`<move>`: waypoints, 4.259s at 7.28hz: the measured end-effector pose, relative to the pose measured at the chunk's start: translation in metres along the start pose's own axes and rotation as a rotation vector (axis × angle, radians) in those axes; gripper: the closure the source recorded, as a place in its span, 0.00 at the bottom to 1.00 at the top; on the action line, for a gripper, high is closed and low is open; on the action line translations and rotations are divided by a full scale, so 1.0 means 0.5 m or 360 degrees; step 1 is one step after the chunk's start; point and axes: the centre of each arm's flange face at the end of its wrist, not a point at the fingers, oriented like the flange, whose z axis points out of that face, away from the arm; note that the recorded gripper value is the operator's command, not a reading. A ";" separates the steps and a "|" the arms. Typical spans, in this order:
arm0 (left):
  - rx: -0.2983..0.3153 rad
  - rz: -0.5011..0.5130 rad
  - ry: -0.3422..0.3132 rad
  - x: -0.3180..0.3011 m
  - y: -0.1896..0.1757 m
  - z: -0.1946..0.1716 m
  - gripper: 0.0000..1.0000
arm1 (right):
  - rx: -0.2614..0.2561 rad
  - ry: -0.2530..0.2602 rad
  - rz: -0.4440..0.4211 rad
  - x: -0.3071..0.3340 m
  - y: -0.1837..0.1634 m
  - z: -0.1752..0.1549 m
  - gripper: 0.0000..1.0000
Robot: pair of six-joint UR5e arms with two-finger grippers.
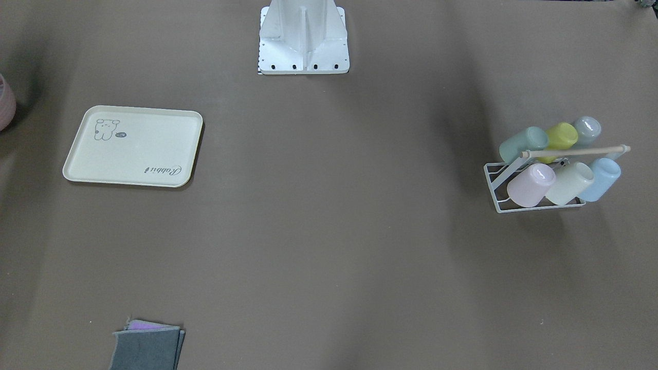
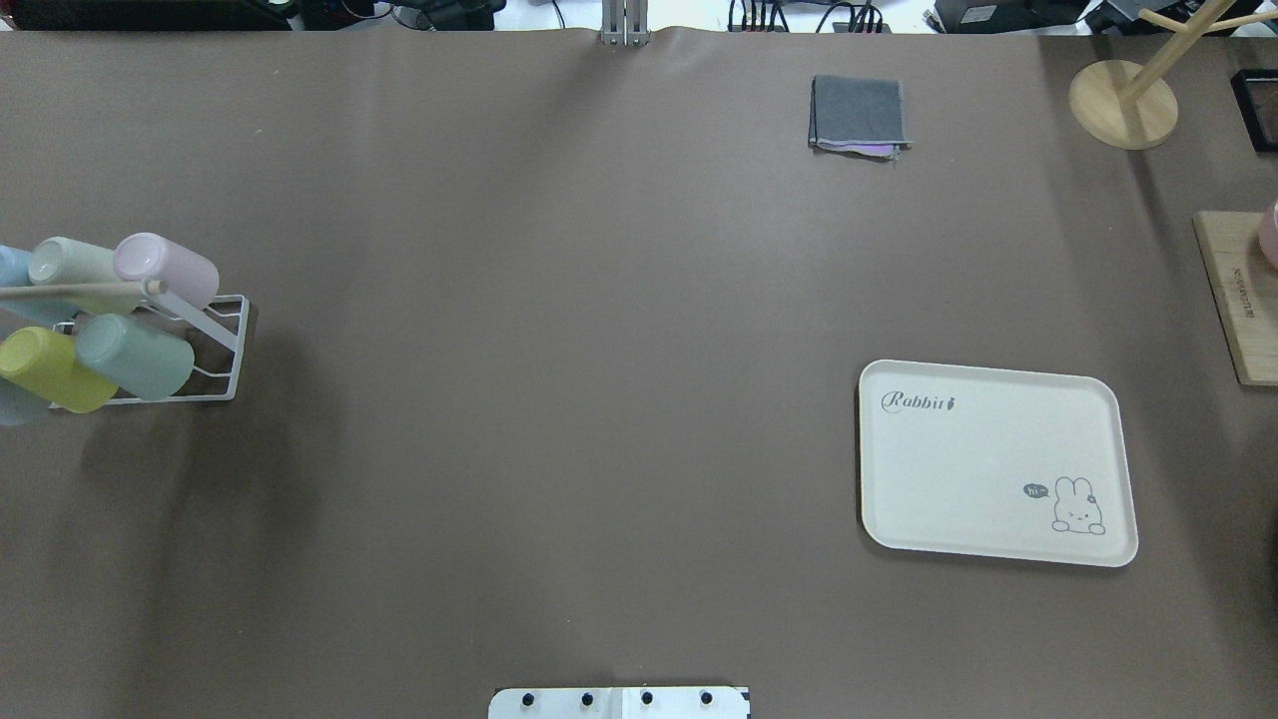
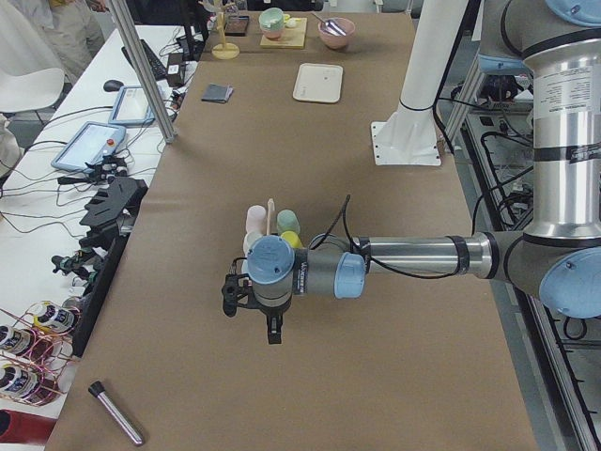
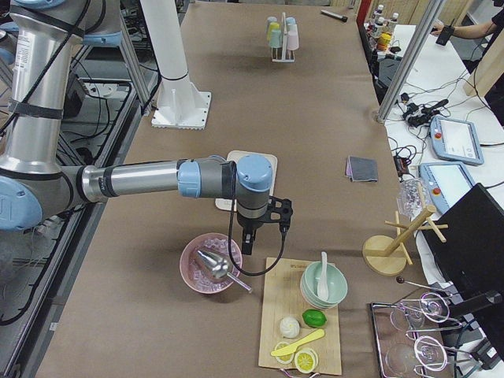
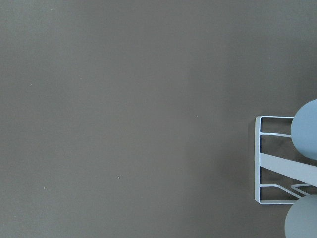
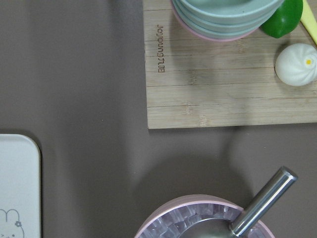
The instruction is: Pick up and place green cup on tray
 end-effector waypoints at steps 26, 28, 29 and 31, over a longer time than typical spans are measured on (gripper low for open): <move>-0.0066 0.0293 -0.0187 0.848 0.289 0.078 0.02 | -0.0236 -0.0044 -0.0071 -0.372 -0.031 0.342 0.17; -0.0019 0.0467 -0.0271 0.893 0.354 0.103 0.02 | -0.0259 -0.0053 -0.0111 -0.383 -0.020 0.363 0.29; -0.0016 0.0555 -0.0293 0.911 0.382 0.117 0.02 | -0.0268 -0.0054 -0.0122 -0.388 -0.016 0.369 0.33; -0.0023 0.0859 -0.0371 0.930 0.445 0.150 0.02 | -0.0285 -0.0052 -0.0139 -0.395 -0.009 0.377 0.33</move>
